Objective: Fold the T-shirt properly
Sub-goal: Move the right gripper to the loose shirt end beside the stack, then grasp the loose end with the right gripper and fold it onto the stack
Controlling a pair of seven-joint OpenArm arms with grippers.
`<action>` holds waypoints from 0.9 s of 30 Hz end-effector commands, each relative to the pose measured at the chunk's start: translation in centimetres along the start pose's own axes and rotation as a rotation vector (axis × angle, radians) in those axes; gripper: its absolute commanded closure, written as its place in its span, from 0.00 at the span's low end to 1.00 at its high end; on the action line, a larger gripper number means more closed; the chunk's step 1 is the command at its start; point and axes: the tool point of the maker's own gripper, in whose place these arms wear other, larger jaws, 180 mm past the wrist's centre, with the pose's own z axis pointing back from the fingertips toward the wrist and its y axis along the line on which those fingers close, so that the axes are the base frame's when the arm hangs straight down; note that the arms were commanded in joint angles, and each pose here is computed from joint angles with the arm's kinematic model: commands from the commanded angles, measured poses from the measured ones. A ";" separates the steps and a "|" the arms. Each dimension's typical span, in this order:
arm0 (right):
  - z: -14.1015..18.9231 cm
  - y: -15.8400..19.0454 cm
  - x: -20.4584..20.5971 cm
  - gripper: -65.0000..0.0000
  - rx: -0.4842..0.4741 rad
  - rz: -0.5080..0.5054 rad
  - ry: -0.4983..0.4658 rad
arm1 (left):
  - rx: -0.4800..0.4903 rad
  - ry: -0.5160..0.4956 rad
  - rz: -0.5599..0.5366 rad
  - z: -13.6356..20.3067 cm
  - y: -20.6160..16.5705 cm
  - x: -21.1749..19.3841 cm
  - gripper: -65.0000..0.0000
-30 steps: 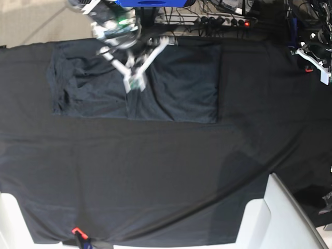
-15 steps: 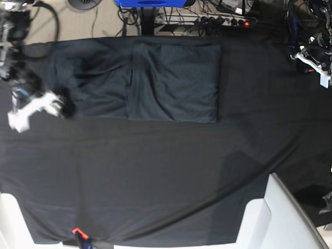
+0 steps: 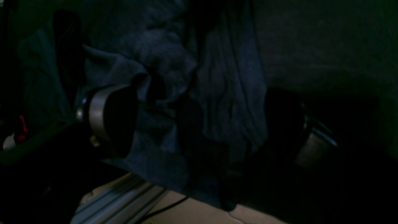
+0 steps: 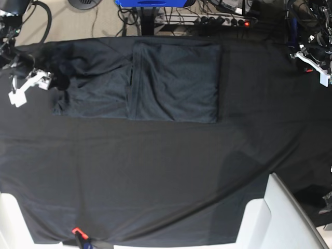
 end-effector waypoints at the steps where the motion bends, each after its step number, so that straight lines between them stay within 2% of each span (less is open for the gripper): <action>1: 0.7 -0.7 1.5 0.08 -0.012 0.018 -0.033 | 0.006 -0.033 -0.018 0.5 0.5 1.3 1.00; 3: 0.5 -1.1 0.7 0.08 -0.010 0.005 -0.011 | 0.006 -0.030 -0.017 0.5 0.6 1.2 1.00; 6: 0.3 -0.4 -0.1 0.09 0.034 0.062 0.015 | 0.006 -0.028 -0.015 0.5 0.6 1.1 1.00; 11: -1.4 1.9 -2.1 0.09 0.091 0.131 0.111 | 0.006 -0.031 -0.016 0.5 0.6 1.2 1.00; 20: -3.8 5.7 -5.2 0.10 0.179 0.184 0.211 | 0.006 -0.031 -0.016 0.5 0.6 1.2 1.00; 24: -4.3 6.4 -6.0 0.27 0.196 0.204 0.239 | 0.006 -0.030 -0.015 0.5 0.6 1.2 1.00; 27: -4.3 6.5 -5.7 0.45 0.197 0.205 0.233 | 0.006 -0.030 -0.015 0.5 0.6 1.2 1.00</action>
